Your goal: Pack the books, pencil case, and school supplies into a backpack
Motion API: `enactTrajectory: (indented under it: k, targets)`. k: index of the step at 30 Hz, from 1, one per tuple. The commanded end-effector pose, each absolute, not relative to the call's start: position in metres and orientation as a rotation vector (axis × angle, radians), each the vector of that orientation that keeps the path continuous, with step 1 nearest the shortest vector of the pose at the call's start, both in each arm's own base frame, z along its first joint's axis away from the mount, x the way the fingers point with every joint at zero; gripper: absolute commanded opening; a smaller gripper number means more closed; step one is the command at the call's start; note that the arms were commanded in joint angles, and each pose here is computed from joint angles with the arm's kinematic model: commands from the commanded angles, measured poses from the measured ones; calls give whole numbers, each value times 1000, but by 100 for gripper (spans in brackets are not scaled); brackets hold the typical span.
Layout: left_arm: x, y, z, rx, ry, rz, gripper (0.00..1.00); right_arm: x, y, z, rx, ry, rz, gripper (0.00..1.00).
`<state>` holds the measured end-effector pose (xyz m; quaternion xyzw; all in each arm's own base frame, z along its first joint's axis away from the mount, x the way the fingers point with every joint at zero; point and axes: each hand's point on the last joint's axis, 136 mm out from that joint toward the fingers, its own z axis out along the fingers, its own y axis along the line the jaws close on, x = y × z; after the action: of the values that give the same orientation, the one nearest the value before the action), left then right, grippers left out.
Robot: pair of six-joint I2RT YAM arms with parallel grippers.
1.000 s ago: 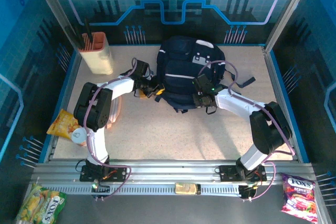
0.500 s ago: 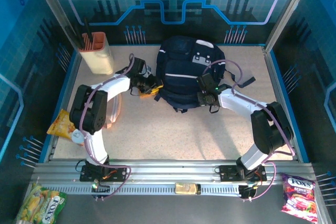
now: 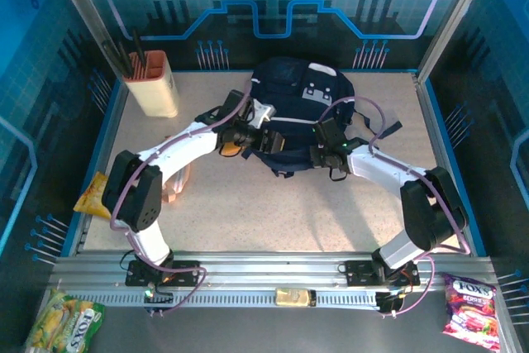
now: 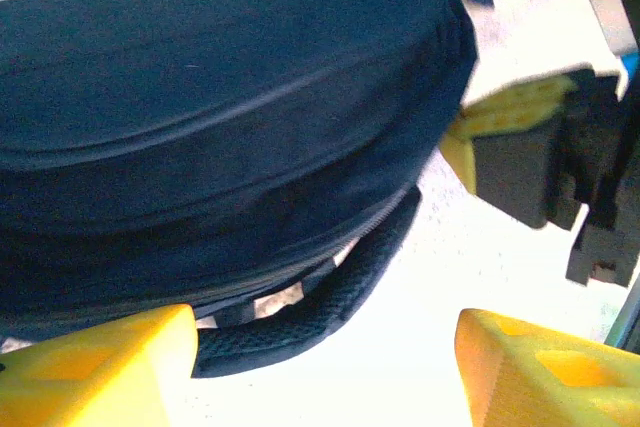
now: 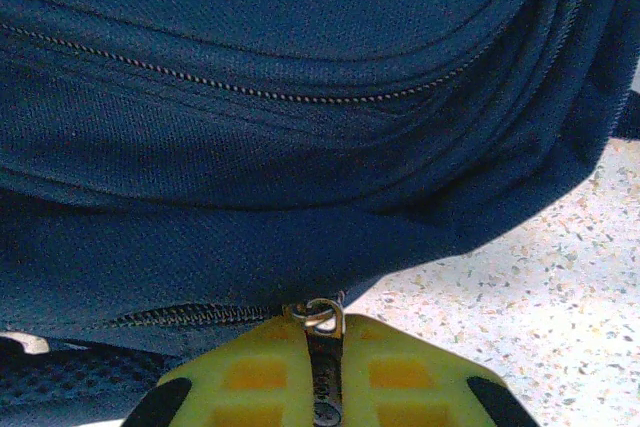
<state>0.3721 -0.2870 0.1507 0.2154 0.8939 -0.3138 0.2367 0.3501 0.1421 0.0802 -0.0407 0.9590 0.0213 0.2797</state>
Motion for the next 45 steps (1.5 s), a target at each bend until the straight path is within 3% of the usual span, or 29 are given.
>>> enactTrajectory:
  k: [1, 7, 21, 26, 29, 36, 45]
  targets:
    - [380, -297, 145, 878, 2351, -776, 70, 353, 151, 92, -86, 2523, 140, 10]
    - [366, -326, 137, 1182, 2164, -829, 69, 351, 150, 91, -72, 2523, 162, 10]
    - [369, -349, 93, 1417, 2149, -748, 62, 349, 148, 91, -63, 2521, 181, 10]
    - [385, -347, 81, 1392, 2142, -661, 48, 348, 144, 88, -53, 2528, 167, 10]
    - [390, -346, 81, 1367, 2146, -646, 33, 347, 141, 85, -50, 2532, 157, 10]
    - [396, -336, 127, 1222, 2073, -732, 3, 349, 123, 80, -41, 2541, 48, 11]
    - [379, -315, 201, 1095, 1971, -862, 0, 362, 95, 107, -70, 2448, -202, 13]
